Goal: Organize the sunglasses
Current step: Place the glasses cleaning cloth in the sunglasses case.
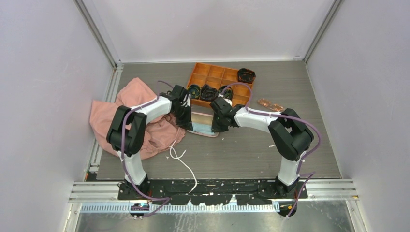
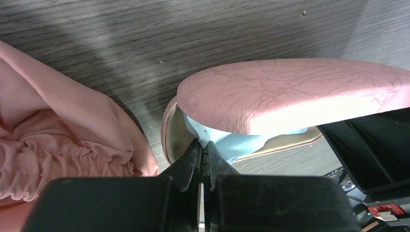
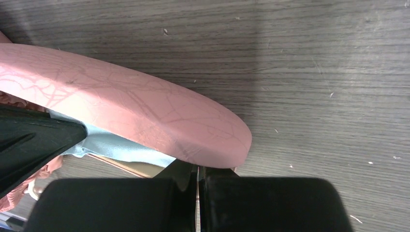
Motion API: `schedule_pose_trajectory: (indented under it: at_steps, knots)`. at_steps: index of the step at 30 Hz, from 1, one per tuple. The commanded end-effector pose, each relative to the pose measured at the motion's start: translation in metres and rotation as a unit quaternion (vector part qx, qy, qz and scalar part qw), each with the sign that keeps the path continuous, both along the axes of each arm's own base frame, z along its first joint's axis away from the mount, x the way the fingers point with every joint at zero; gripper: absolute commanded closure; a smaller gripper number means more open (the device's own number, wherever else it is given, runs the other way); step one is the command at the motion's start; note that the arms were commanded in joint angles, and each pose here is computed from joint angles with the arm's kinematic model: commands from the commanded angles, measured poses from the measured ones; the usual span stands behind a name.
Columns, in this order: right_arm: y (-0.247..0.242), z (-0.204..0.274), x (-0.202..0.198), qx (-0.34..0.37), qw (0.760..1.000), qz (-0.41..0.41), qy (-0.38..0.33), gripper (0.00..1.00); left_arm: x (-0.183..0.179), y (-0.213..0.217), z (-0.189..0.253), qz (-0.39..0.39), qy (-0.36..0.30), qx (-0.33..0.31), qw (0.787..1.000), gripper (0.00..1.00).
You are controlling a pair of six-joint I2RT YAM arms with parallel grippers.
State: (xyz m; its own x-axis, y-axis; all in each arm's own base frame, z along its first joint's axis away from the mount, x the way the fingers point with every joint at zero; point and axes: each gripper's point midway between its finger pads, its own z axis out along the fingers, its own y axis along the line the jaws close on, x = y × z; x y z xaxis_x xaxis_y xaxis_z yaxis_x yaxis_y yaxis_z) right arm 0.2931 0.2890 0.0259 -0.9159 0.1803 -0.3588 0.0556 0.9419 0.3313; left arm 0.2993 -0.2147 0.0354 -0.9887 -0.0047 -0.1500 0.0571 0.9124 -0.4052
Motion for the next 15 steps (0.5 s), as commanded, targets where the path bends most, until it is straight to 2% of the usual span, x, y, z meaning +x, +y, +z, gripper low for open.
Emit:
schedule_pose_trajectory:
  at_steps: [1,10,11,15]
  knots:
    - [-0.012,-0.004,0.005,-0.025,0.999,-0.009,-0.017,0.99,0.01,0.011,-0.008,0.006,-0.015,0.037,0.999,0.99]
    - [-0.017,-0.014,0.004,-0.036,0.999,-0.016,-0.014,1.0,0.015,0.019,-0.008,0.009,-0.02,0.068,0.997,0.99]
    - [-0.018,-0.015,0.003,-0.037,0.999,-0.015,-0.013,1.0,0.015,0.019,-0.007,0.009,-0.022,0.071,0.997,0.98]
    - [-0.021,-0.017,0.001,-0.042,0.999,-0.015,-0.013,0.99,0.016,0.023,0.001,0.012,-0.034,0.085,0.996,0.75]
